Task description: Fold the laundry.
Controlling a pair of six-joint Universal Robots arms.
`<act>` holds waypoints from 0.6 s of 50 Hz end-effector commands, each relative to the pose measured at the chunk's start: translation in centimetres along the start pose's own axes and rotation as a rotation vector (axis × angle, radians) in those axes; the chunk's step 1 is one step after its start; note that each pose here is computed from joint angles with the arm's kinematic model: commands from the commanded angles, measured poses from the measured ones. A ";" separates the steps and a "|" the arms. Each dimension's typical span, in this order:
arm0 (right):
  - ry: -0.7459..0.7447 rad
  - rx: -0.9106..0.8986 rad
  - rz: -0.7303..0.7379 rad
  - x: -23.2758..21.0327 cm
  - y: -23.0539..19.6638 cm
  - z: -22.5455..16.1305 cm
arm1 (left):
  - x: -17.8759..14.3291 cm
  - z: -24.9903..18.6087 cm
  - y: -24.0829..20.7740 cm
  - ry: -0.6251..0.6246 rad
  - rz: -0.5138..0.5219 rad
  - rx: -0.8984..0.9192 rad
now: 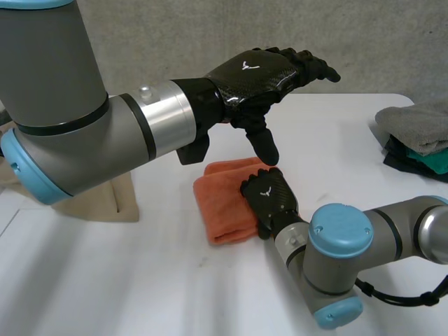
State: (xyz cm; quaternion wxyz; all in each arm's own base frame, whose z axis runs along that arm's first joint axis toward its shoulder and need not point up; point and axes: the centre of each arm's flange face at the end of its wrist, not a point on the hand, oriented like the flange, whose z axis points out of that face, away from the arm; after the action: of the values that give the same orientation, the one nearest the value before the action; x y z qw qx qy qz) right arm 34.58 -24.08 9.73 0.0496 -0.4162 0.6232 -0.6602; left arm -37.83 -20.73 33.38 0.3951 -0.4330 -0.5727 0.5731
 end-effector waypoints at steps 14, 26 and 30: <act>0.034 0.134 0.053 0.8 -1.8 3.8 | -1.0 -0.7 -0.9 -0.026 0.000 0.017; 0.104 0.264 0.124 5.1 -5.3 6.8 | -1.5 -1.6 -2.8 -0.048 0.020 0.063; 0.033 0.201 0.130 4.4 -4.5 6.9 | -1.5 -1.9 -3.4 -0.054 0.009 0.074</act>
State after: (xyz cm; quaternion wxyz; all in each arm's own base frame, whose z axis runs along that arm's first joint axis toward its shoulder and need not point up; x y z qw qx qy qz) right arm 37.66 -30.39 14.76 0.1004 -0.3447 0.5656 -0.7424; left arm -36.22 -21.61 35.72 0.3887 -0.4147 -0.5638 0.5992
